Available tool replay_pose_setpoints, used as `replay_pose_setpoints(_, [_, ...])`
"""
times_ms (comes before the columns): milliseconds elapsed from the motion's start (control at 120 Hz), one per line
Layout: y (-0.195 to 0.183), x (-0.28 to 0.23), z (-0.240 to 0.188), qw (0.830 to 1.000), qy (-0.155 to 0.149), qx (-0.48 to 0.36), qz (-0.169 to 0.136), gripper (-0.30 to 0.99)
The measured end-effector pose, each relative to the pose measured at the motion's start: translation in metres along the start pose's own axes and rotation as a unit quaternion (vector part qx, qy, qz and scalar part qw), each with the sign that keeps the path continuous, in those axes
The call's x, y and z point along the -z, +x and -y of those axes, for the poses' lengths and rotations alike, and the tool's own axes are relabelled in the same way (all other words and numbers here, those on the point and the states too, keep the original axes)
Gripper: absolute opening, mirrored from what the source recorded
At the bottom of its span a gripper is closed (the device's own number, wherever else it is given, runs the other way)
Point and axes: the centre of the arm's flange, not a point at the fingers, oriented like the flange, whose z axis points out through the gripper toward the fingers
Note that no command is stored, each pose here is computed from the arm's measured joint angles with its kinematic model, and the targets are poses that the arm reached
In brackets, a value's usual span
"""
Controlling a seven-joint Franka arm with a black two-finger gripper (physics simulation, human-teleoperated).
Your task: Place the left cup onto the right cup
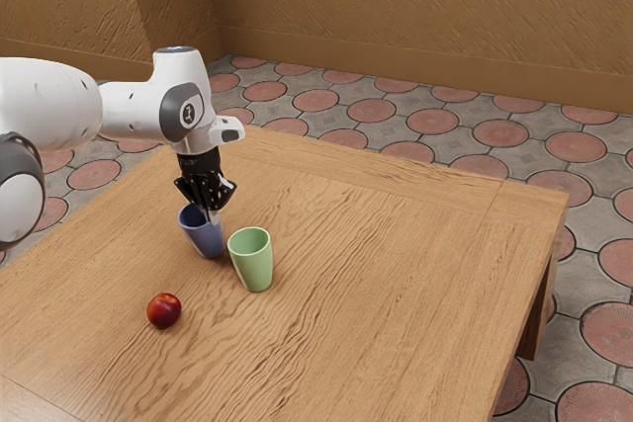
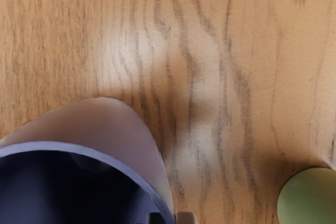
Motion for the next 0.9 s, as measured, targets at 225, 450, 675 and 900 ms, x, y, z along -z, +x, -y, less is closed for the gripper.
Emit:
replay_pose_setpoints(225, [-0.002, 0.01, -0.002, 1.0, -0.001, 0.0, -0.005, -0.09])
replay_pose_setpoints(450, [-0.007, 0.029, -0.005, 1.0, 0.0, -0.001, -0.01, -0.09])
replay_pose_setpoints(675, [-0.013, 0.049, -0.013, 1.0, 0.001, -0.007, -0.015, -0.09])
replay_pose_setpoints(900, [-0.023, 0.073, -0.031, 1.0, 0.007, -0.021, -0.018, -0.09])
